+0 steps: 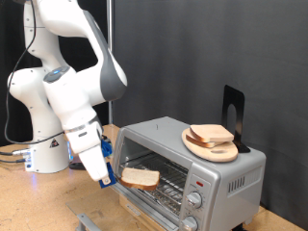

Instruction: Make a piece of toast with the oven

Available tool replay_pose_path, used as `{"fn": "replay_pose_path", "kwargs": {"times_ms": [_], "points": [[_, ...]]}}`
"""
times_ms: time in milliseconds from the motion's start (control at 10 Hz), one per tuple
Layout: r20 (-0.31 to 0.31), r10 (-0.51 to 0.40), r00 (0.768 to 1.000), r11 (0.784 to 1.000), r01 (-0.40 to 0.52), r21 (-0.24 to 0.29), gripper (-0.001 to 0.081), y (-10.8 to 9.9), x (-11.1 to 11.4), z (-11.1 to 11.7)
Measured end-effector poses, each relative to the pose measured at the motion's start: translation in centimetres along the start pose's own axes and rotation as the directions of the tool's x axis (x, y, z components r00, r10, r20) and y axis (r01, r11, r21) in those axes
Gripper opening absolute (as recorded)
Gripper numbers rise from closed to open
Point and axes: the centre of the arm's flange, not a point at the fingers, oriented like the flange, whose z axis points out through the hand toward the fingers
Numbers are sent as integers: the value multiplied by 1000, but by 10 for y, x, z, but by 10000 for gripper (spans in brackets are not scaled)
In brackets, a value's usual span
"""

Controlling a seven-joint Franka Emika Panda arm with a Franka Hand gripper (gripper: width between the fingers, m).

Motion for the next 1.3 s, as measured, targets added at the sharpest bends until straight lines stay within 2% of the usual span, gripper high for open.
{"fn": "replay_pose_path", "kwargs": {"times_ms": [400,800,1300], "points": [[-4,-63,998,996,63,-61,425,-24,12,2],[21,-133,991,983,135,-121,425,-27,-15,8],[29,-150,988,981,153,-118,425,-25,-38,7]]}}
